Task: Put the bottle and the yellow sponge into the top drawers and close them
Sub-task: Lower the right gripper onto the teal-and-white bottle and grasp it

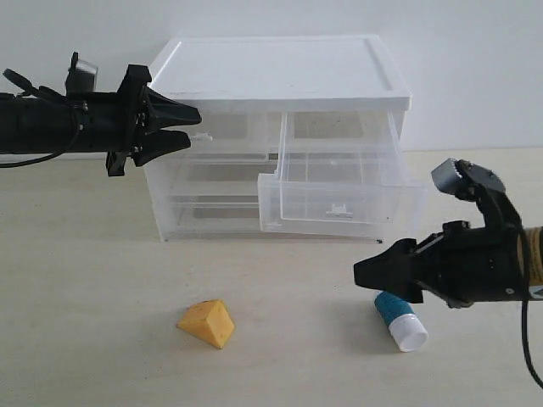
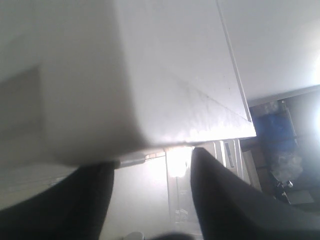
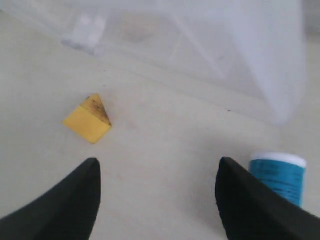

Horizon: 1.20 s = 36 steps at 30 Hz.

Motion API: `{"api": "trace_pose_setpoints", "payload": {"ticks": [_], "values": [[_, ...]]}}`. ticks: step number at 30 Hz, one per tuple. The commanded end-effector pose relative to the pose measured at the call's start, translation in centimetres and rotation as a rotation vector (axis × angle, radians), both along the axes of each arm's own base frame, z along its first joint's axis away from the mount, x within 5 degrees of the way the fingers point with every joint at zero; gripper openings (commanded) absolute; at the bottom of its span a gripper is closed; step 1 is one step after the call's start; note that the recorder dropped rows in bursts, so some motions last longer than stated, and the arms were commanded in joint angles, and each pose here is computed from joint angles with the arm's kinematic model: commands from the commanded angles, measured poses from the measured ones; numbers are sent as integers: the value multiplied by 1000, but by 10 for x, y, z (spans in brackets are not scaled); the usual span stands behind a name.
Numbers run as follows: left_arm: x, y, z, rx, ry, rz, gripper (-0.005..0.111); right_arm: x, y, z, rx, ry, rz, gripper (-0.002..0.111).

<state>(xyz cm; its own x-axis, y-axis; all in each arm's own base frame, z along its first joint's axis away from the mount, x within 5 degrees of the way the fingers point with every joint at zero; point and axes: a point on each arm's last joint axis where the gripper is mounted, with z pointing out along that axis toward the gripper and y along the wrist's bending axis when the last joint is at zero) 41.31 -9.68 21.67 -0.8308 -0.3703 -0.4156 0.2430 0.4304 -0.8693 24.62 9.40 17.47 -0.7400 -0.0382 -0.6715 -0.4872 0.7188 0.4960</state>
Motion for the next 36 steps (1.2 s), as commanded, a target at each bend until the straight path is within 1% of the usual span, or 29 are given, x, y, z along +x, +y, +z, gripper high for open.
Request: {"api": "trace_pose_setpoints", "payload": {"ticks": [1, 3, 4, 7, 9, 10, 15, 20, 25, 26, 27, 28, 29, 32, 34, 36], "values": [[9, 4, 2, -8, -14, 74, 46, 0, -9, 8, -117, -52, -45, 59], [9, 5, 2, -7, -14, 76, 46, 0, -11, 2, -188, -64, -25, 59], [9, 5, 1, -4, -13, 79, 46, 1, -10, -3, -260, -81, -22, 59], [9, 5, 1, -4, -13, 79, 46, 1, -2, -8, -314, -105, 3, 59], [9, 5, 1, -4, -14, 76, 46, 0, 5, -15, -388, -114, 17, 59], [9, 5, 1, -1, -14, 72, 46, 1, 5, -19, -434, -108, -3, 59], [8, 4, 1, -3, -15, 69, 46, 4, 6, -20, -420, -125, -6, 59], [9, 5, 1, 1, -14, 75, 46, 8, 10, -49, -425, -73, 33, 59], [8, 4, 1, 0, -15, 69, 46, 12, 10, -57, -430, -82, 14, 58], [8, 4, 1, 0, -15, 69, 46, 12, 10, -58, -434, -81, 17, 56], [8, 4, 1, -2, -14, 70, 46, 12, 10, -59, -433, -81, 24, 52], [8, 4, 1, -2, -14, 70, 46, 12, 10, -62, -436, -72, 26, 44], [8, 4, 1, -2, -14, 70, 46, 12, 10, -62, -441, -68, 25, 40], [8, 4, 1, -2, -14, 70, 46, 12, 7, -66, -467, -46, 16, 17], [8, 4, 1, -2, -14, 70, 46, 11, 7, -66, -459, -34, 4, -1], [8, 4, 1, -2, -14, 70, 46, 10, 9, -66, -436, -35, 19, 0]]}}
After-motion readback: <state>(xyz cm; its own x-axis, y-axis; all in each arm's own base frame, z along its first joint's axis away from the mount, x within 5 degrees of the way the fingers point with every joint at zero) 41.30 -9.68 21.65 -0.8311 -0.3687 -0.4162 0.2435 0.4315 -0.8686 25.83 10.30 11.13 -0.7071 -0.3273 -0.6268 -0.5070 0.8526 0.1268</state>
